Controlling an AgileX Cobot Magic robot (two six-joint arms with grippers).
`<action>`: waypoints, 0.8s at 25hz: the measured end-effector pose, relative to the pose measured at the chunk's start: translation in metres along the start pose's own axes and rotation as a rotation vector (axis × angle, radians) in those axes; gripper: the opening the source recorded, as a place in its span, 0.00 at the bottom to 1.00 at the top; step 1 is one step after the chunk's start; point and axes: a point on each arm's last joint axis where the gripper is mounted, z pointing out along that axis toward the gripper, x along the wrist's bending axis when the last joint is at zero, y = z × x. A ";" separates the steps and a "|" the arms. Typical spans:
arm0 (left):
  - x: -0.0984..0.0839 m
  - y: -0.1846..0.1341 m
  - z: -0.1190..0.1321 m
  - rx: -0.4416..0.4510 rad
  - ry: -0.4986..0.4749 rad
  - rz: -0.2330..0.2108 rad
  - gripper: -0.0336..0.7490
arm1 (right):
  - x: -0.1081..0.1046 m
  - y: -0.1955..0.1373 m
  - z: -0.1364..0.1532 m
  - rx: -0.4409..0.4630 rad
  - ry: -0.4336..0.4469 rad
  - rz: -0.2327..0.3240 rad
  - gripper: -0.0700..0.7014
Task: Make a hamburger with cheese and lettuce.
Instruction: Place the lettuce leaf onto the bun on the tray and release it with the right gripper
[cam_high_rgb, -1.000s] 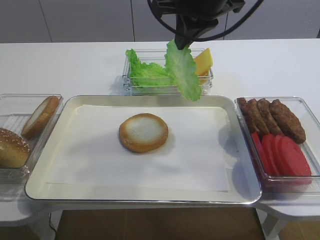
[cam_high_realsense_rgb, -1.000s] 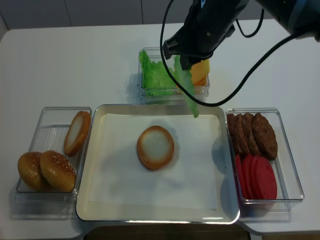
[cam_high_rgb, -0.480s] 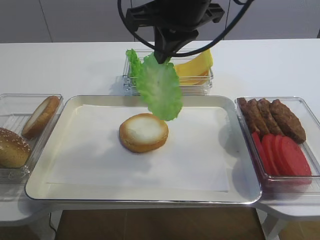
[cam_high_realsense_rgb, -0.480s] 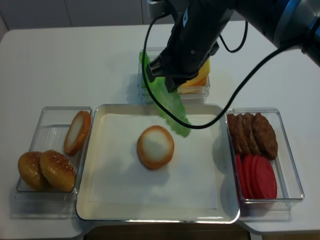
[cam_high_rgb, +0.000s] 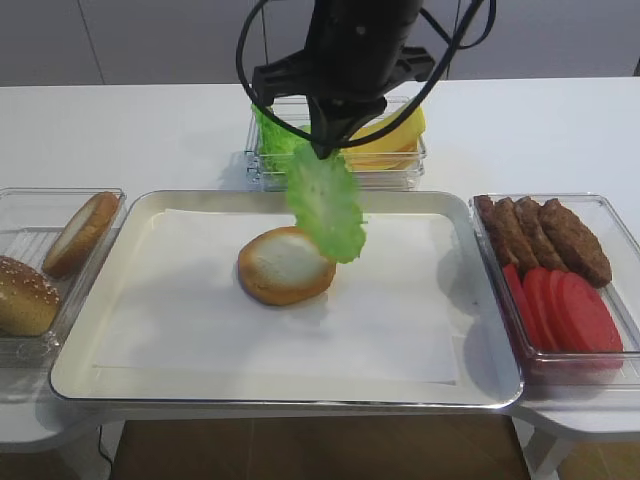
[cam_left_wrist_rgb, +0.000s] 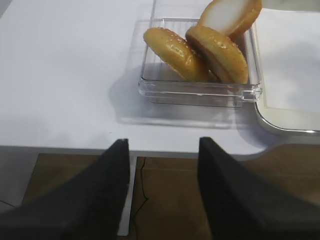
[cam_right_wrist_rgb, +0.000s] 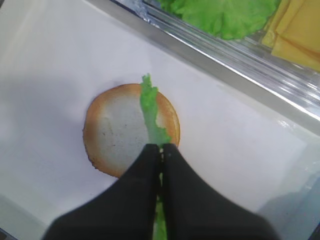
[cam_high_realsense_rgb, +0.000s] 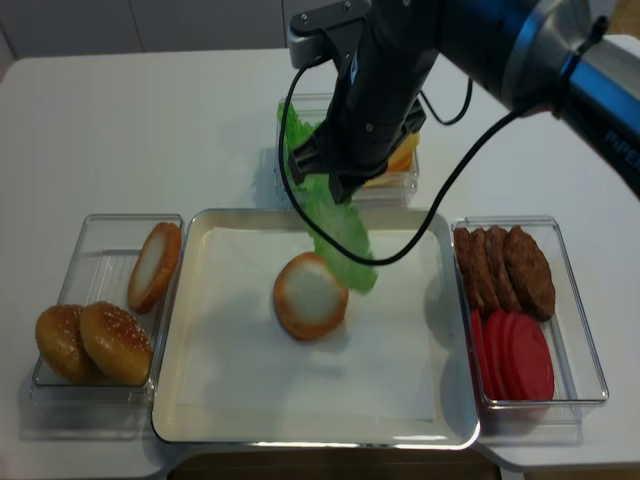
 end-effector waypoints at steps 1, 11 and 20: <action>0.000 0.000 0.000 0.000 0.000 0.000 0.47 | 0.000 0.000 0.004 0.008 -0.001 0.005 0.13; 0.000 0.000 0.000 0.000 0.000 0.000 0.47 | -0.001 0.003 0.011 -0.003 0.003 0.019 0.13; 0.000 0.000 0.000 0.000 0.000 0.000 0.47 | 0.001 0.006 0.018 -0.011 0.030 0.035 0.13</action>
